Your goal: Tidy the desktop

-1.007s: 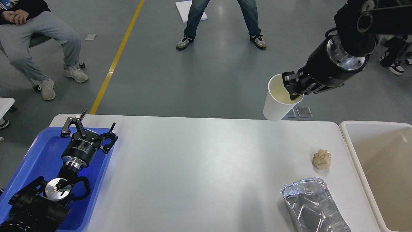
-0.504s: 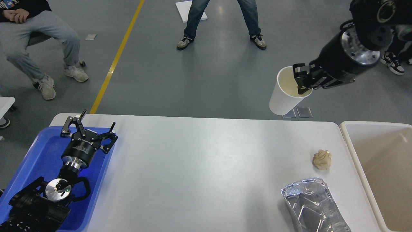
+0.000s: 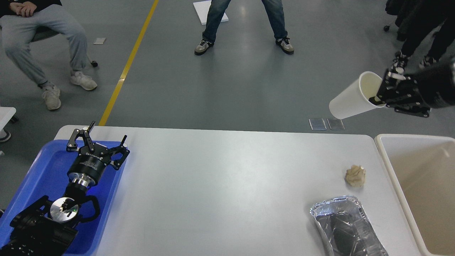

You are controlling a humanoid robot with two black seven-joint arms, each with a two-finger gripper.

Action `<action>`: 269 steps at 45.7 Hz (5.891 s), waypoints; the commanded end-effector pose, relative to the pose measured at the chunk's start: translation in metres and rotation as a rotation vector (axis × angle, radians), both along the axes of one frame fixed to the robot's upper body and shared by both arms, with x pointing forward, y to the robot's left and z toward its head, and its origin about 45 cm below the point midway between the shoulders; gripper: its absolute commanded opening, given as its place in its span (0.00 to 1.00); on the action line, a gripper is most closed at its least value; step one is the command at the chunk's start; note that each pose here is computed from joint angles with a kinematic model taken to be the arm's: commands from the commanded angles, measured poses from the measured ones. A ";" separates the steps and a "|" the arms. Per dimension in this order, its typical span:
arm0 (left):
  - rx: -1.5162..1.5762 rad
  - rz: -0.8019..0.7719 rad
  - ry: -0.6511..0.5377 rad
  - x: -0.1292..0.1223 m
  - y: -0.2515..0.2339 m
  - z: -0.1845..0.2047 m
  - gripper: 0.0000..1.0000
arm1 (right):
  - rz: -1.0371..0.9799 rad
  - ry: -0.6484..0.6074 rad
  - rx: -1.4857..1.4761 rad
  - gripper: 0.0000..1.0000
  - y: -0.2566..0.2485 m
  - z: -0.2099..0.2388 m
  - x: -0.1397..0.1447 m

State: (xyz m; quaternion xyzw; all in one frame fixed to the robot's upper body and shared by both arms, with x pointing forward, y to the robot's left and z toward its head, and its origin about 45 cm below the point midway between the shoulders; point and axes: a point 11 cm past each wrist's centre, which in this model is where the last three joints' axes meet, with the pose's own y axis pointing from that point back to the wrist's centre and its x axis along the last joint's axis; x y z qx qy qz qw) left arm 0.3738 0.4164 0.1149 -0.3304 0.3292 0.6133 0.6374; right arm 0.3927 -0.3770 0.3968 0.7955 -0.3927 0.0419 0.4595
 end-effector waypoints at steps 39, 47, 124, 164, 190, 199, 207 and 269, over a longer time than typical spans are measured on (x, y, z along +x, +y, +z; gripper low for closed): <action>-0.001 0.004 -0.002 0.000 0.000 0.000 1.00 | -1.013 -0.138 0.460 0.00 -0.153 -0.231 -0.038; -0.001 0.004 -0.002 0.000 0.000 0.000 1.00 | -1.162 -0.181 0.394 0.00 -0.182 -0.251 -0.048; 0.000 0.000 -0.002 0.001 0.000 0.001 1.00 | -1.478 -0.168 0.074 1.00 -0.231 -0.319 -0.138; 0.001 -0.002 0.000 0.001 0.000 0.000 1.00 | -0.938 -0.186 -0.005 1.00 -0.167 -0.203 -0.053; 0.001 -0.002 0.000 0.001 0.000 0.000 1.00 | -0.284 -0.062 -0.120 0.99 -0.040 -0.164 -0.049; 0.001 -0.004 0.001 0.001 -0.001 0.000 1.00 | -0.103 -0.076 -0.185 0.99 -0.013 -0.146 -0.049; 0.001 -0.004 0.001 0.001 -0.001 0.000 1.00 | 0.062 0.007 -0.220 1.00 0.020 -0.129 -0.038; 0.001 -0.004 0.001 0.001 -0.001 0.000 1.00 | 0.467 0.320 -0.511 1.00 0.126 0.010 -0.012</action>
